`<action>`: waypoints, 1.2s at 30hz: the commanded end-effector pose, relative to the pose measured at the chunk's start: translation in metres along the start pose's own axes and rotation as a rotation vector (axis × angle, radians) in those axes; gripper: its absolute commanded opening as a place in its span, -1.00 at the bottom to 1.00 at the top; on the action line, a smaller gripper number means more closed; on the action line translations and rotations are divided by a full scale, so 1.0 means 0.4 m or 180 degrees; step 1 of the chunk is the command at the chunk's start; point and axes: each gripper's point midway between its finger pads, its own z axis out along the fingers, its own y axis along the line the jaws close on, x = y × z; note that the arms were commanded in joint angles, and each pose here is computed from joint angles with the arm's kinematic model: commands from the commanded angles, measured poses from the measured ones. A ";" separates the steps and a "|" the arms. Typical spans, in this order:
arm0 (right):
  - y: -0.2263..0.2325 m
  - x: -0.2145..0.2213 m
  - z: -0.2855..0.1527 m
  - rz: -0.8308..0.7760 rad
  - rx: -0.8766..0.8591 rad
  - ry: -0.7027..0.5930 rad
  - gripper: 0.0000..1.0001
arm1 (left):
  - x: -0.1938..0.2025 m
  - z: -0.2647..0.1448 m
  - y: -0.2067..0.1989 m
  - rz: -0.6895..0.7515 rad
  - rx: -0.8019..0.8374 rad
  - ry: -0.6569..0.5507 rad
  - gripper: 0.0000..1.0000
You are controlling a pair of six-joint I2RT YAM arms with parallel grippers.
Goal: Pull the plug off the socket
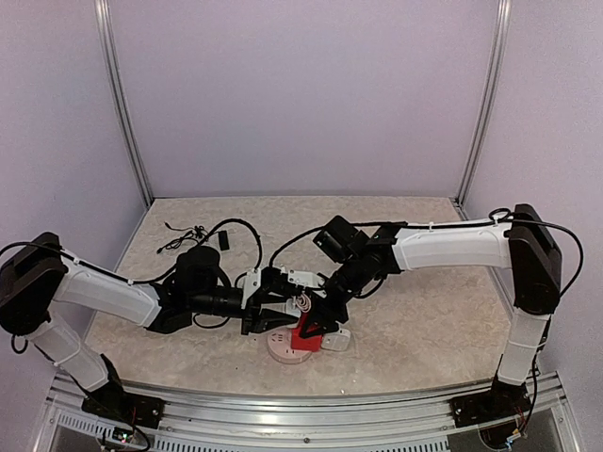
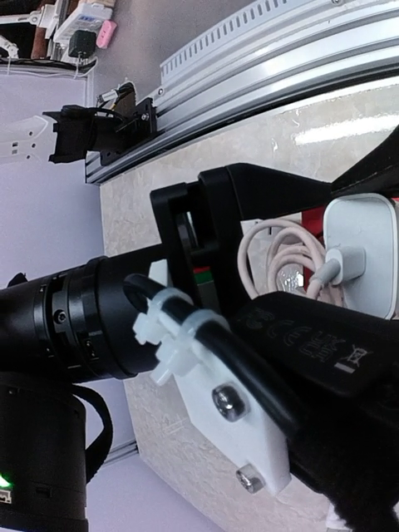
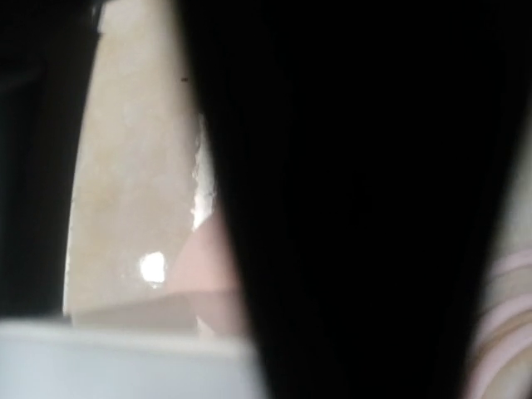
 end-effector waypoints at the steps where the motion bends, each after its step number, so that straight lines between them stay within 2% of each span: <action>1: -0.011 0.197 0.067 0.0306 0.0148 0.0815 -0.92 | -0.100 -0.057 0.030 0.0288 -0.0224 -0.0434 -0.96; 9: -0.028 0.194 0.053 0.0342 0.0271 0.0726 -0.92 | -0.025 -0.165 0.115 -0.0141 -0.0910 -0.0092 -0.94; 13: -0.056 0.192 0.044 0.0420 0.0402 0.0683 -0.92 | 0.013 -0.229 0.200 -0.0647 -0.1512 0.0141 -0.90; 15: -0.072 0.190 0.040 0.0461 0.0485 0.0646 -0.92 | 0.028 -0.275 0.251 -0.0974 -0.1896 0.0278 -0.84; 18: -0.108 0.188 0.032 0.0575 0.0625 0.0590 -0.91 | 0.079 -0.412 0.372 -0.1827 -0.2936 0.0634 -0.90; 21: -0.140 0.188 0.028 0.0705 0.0721 0.0559 -0.90 | 0.151 -0.511 0.417 -0.2531 -0.3392 0.0896 -0.91; 24: -0.165 0.191 0.030 0.0811 0.0813 0.0556 -0.91 | 0.216 -0.575 0.430 -0.2880 -0.3678 0.1076 -0.83; 29: -0.205 0.186 0.020 0.0967 0.0963 0.0507 -0.87 | 0.280 -0.655 0.453 -0.3335 -0.3973 0.1033 -0.80; 36: -0.247 0.161 0.004 0.1112 0.1113 0.0340 -0.74 | 0.385 -0.677 0.477 -0.3906 -0.4049 0.1281 -0.80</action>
